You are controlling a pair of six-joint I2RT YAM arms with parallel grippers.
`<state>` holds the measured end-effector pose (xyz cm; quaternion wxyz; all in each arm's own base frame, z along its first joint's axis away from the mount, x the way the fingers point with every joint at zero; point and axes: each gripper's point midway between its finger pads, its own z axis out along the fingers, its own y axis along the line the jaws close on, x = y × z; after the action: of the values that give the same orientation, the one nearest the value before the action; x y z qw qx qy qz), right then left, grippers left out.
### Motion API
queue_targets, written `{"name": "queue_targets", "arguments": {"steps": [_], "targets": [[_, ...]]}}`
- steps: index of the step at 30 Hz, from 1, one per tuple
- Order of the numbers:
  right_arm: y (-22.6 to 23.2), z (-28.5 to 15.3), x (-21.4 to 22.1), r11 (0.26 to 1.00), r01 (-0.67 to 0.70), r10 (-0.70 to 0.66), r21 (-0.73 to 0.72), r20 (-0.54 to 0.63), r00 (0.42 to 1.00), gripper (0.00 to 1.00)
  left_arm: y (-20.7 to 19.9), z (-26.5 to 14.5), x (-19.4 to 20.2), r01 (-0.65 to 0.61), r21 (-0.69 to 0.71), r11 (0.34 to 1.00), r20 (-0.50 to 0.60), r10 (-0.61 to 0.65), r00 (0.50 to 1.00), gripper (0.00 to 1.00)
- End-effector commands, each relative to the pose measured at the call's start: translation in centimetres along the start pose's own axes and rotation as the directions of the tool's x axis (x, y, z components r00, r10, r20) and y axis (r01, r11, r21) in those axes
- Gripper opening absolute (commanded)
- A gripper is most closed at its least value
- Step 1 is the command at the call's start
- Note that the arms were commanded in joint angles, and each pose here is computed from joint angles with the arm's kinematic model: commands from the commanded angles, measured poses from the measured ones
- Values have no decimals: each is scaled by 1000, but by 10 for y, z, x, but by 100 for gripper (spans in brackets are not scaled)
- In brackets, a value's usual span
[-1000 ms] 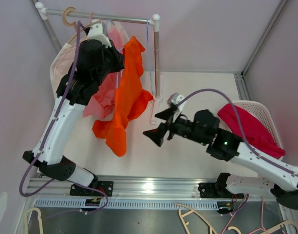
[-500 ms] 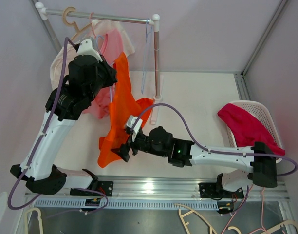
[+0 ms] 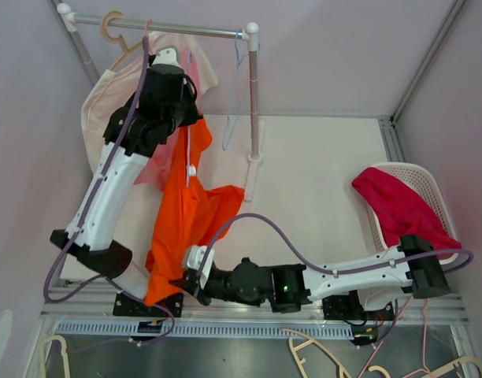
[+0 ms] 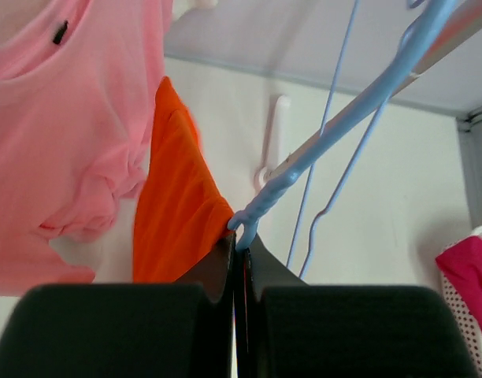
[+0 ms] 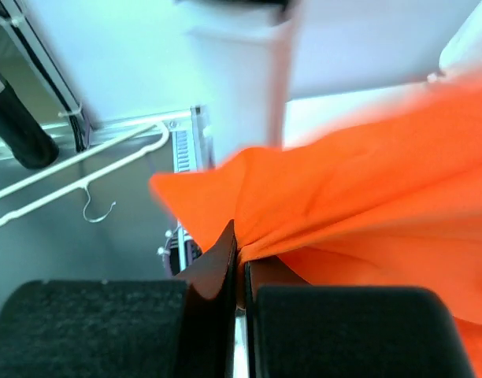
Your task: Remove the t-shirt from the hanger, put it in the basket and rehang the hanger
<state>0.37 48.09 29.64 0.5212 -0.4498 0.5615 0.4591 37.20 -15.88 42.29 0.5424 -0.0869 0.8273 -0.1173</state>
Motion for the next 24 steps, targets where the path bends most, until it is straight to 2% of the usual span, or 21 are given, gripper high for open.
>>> {"name": "queue_targets", "arguments": {"steps": [1,3,5,7,8,10,11,12,13,14,15,17,20,23,24], "targets": [[30,0,62,1000,-21,21,-4,-141,990,0,-7,-5,-56,27,43,999,147,-33,989,0],[12,2,83,997,-13,28,82,-190,981,0,-8,-9,-48,13,58,998,96,-19,995,1],[-16,0,86,980,-25,62,196,-187,980,0,-18,-40,-48,8,155,988,73,-19,997,0],[-59,-6,75,948,-81,133,309,-151,980,0,-12,-52,-13,-22,180,983,-22,26,999,1],[-92,-12,76,916,-82,155,391,-157,975,0,-9,-99,-23,-23,257,966,45,12,999,0],[-122,-23,67,877,-96,177,470,-132,975,0,-5,-118,-2,-32,326,945,58,13,998,0],[-140,-35,59,839,-113,200,532,-108,974,0,1,-110,43,-46,351,935,-32,61,998,1],[-168,-43,55,797,-128,220,590,-86,972,0,11,-152,34,-56,412,909,53,37,998,1],[-183,-50,50,770,-142,236,622,-71,969,0,18,-164,41,-56,425,903,59,34,998,1],[-197,-62,55,729,-158,276,666,-74,958,0,26,-164,65,-56,428,902,21,52,998,1],[-210,-69,55,701,-167,292,694,-65,954,0,35,-194,65,-66,470,880,72,37,997,0],[-249,-98,64,570,-201,362,797,-24,932,0,48,-209,80,-67,486,871,83,30,996,1],[-290,-134,82,442,-211,438,872,-5,899,0,64,-244,98,-90,545,834,135,19,991,1],[-304,-152,61,422,-238,407,875,52,912,0,72,-265,108,-112,578,808,161,22,987,0],[-306,-160,36,432,-237,357,870,77,931,0,73,-266,111,-119,580,806,159,31,987,1]]}}
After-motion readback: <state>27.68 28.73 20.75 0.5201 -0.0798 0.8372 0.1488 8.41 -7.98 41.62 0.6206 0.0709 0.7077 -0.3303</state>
